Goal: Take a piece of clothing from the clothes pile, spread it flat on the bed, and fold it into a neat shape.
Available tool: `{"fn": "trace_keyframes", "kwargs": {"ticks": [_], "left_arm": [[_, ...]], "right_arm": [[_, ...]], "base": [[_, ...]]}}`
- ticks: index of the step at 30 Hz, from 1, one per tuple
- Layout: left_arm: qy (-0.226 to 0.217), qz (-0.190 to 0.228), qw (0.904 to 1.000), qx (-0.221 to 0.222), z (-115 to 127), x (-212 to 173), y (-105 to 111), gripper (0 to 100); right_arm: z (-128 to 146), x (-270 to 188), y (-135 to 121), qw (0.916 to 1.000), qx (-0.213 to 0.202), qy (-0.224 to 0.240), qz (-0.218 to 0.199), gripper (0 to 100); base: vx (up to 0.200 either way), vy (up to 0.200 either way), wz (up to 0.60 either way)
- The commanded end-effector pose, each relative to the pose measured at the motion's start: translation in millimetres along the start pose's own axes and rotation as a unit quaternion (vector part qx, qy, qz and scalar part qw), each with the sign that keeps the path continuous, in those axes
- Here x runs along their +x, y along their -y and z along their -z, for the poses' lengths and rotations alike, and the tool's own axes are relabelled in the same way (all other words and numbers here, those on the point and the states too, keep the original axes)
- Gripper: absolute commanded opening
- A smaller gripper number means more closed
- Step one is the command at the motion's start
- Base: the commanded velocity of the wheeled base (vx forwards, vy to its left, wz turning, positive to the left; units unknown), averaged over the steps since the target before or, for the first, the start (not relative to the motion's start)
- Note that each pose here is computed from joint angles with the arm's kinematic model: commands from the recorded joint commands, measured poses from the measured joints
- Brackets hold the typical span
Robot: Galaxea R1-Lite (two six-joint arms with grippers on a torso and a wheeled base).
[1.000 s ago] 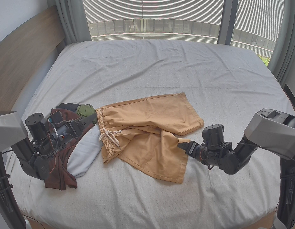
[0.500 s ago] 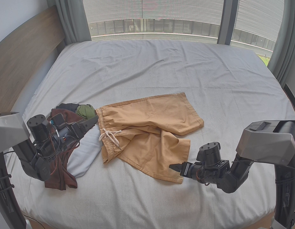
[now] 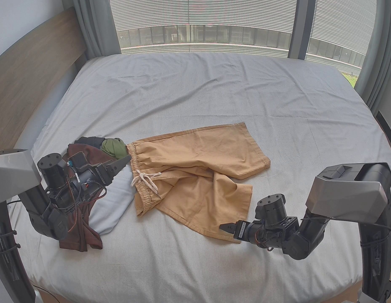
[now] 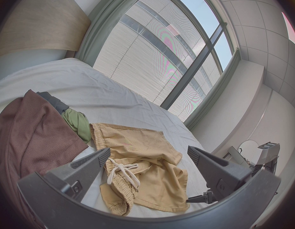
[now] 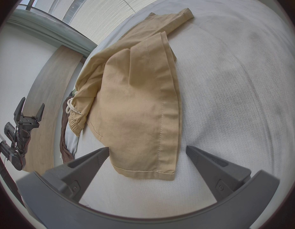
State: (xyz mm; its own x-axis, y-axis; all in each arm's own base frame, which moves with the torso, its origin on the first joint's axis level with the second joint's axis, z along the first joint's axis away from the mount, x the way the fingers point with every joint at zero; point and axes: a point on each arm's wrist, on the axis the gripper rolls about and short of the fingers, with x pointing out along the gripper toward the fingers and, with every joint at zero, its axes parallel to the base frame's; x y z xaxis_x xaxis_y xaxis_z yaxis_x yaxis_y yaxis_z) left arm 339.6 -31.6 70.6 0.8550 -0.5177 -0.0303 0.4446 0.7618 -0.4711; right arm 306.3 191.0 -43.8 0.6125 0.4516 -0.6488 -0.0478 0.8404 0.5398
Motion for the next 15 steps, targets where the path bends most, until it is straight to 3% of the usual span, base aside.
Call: {"fn": "trace_keyframes", "kwargs": {"ticks": [1,8,9,15], "left_arm": [[0.0,0.0,1.0,-0.001,0.3,0.1,-0.6,100],[0.003,-0.001,1.0,0.0,-1.8,-0.4,-0.6,100],[0.003,0.0,1.0,0.001,-1.8,-0.4,-0.6,100],[0.007,-0.001,1.0,0.002,-4.3,-1.0,-0.9,100]], "right_arm": [[0.4,2.2,-2.6,1.0,0.0,-0.004,0.0,100],[0.8,3.0,-5.9,0.9999,0.012,-0.003,-0.003,100],[1.0,3.4,-7.1,0.9998,0.017,-0.003,-0.004,0],[0.1,5.5,-9.3,0.9997,0.022,0.001,-0.007,0]], "base": [[0.0,0.0,0.0],[0.0,0.0,0.0],[0.0,0.0,0.0],[0.0,0.0,0.0]]}}
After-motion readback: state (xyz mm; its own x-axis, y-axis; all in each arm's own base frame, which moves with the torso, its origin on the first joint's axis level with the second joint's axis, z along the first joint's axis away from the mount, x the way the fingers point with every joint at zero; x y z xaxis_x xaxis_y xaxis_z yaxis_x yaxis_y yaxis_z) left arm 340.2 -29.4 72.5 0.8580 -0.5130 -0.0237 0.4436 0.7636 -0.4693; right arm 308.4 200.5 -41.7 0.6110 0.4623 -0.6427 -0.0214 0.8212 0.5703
